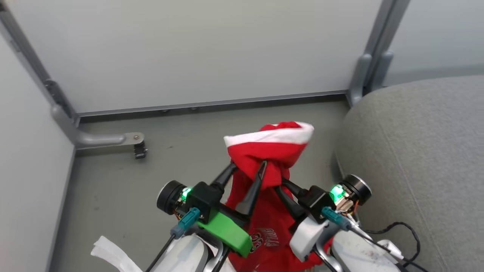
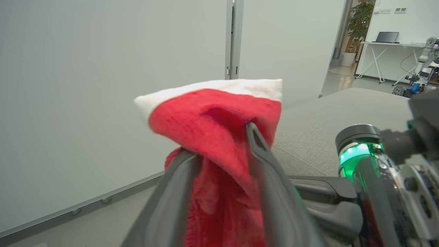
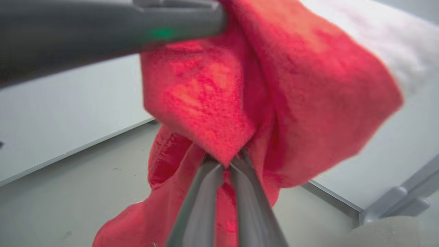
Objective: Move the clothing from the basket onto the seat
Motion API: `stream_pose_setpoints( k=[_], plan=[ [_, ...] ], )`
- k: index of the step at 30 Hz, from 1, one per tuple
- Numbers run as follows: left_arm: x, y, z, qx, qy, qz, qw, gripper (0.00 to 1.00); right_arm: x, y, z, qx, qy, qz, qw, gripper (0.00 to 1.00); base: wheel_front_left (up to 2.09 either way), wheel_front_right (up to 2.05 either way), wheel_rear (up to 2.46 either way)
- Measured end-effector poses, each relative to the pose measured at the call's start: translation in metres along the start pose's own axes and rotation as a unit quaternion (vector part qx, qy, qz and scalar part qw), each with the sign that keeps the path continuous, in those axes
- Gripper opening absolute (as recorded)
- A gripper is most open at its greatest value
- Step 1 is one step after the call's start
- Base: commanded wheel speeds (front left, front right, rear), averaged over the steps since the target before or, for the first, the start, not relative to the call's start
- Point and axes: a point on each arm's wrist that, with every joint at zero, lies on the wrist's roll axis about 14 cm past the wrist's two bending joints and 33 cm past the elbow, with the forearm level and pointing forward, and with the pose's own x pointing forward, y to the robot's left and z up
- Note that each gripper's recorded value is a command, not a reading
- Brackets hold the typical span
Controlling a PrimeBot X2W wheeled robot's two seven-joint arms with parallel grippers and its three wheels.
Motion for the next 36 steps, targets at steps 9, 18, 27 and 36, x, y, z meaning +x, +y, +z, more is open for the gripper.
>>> stream_pose_setpoints(
  k=[9,18,27,36],
  plan=[
    [0.026,-0.029,-0.018,-0.020,0.017,-0.055,0.998,1.00,-0.055,-0.061,-0.005,-0.003,0.011,-0.110,0.994,0.00,0.00,0.00,0.00],
    [0.058,-0.093,-0.041,-0.047,0.039,-0.161,0.985,1.00,-0.135,-0.117,-0.009,0.004,0.026,-0.251,0.968,0.00,0.00,0.00,0.00],
    [0.077,-0.139,-0.071,-0.063,0.067,-0.243,0.966,1.00,-0.195,-0.186,0.004,-0.043,0.041,-0.355,0.933,0.00,0.00,0.00,0.00],
    [0.099,-0.138,-0.102,-0.080,0.082,-0.264,0.958,1.00,-0.196,-0.291,0.067,-0.177,0.030,-0.390,0.903,0.00,0.00,0.00,0.00]
  ],
)
